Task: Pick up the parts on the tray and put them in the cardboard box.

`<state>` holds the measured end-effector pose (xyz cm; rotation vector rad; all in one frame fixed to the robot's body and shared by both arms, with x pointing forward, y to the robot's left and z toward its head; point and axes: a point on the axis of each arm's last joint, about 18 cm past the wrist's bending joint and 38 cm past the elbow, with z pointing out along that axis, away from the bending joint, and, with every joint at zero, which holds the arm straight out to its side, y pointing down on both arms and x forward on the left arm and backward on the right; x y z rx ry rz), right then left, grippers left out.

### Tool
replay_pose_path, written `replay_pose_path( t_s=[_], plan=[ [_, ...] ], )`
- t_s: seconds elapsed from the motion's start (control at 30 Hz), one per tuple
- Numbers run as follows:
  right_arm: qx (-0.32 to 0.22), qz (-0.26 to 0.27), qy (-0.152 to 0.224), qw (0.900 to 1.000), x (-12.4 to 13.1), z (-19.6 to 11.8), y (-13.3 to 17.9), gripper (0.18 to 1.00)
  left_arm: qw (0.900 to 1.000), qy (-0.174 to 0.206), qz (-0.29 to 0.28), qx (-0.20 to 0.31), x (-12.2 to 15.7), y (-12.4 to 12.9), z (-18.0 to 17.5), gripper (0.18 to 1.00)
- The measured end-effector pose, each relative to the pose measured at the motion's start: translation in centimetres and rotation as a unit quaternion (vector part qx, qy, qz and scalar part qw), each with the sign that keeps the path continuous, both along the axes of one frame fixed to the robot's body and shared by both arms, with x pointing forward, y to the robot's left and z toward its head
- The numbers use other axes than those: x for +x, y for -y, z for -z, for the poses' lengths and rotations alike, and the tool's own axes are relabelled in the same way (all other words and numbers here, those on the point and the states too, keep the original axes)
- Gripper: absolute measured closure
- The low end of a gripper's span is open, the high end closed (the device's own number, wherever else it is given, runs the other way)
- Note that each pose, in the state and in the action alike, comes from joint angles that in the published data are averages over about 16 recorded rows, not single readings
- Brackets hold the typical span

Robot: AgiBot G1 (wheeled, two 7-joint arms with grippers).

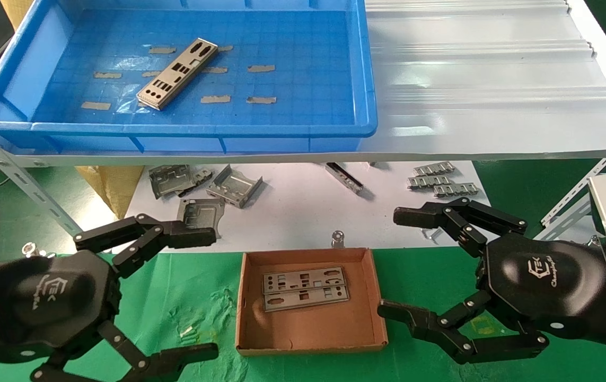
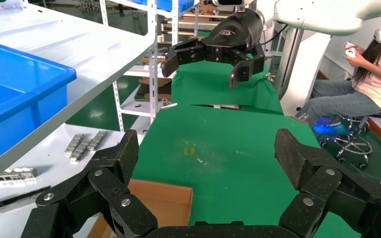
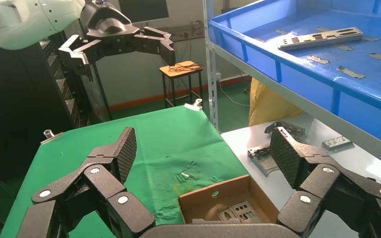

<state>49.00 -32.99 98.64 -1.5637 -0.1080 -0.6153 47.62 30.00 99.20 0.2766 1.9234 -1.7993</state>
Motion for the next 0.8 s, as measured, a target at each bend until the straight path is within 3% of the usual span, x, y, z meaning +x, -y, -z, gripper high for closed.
replay_pose_path(
  t_s=[0.8],
  plan=[
    [0.000, 0.000, 0.000, 1.000, 0.00, 0.00, 0.00, 0.178, 1.0000, 0.000, 0.000, 0.000, 0.00, 0.00, 0.00, 0.184]
  ],
)
